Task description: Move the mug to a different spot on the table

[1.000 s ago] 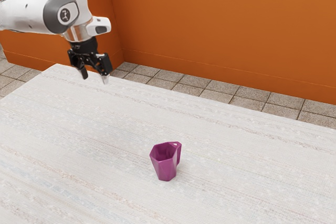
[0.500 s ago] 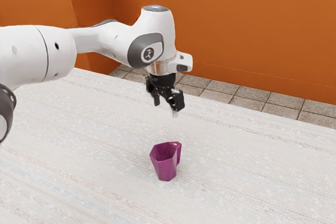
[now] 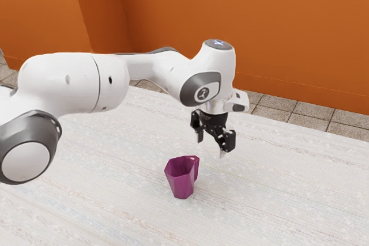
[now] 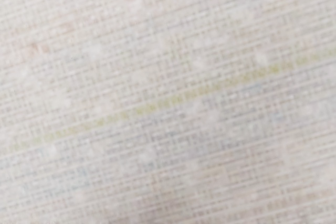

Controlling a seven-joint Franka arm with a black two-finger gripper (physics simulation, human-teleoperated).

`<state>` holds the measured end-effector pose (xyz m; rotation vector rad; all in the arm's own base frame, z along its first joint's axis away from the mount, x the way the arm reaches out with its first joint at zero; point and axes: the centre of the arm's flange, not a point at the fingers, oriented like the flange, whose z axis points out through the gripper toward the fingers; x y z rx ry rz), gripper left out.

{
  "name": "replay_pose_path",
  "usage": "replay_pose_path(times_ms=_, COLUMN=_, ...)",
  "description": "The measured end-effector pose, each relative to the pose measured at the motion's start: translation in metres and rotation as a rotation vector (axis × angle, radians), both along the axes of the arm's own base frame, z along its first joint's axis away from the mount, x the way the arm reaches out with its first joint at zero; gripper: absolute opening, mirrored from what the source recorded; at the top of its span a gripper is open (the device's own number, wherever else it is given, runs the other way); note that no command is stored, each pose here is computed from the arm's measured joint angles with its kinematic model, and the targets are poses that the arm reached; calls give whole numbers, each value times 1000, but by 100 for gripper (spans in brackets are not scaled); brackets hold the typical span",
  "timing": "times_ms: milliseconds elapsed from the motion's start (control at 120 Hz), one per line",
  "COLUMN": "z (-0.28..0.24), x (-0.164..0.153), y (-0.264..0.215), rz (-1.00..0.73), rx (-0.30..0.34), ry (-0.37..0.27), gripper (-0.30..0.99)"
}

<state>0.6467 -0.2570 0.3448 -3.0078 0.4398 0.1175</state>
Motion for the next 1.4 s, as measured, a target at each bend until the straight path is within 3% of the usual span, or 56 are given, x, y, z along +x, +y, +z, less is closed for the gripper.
replay_pose_path(times_ms=458, z=-35, x=-4, y=13, rz=142, rx=82, ry=72, gripper=58)
replay_pose_path(times_ms=642, z=-54, x=15, y=18, rz=171, rx=112, ry=76, gripper=54)
replay_pose_path(times_ms=975, z=-86, x=20, y=29, rz=212, rx=181, ry=197, gripper=51)
replay_pose_path(times_ms=1400, z=-92, x=14, y=27, rz=165, rx=202, ry=263, gripper=34)
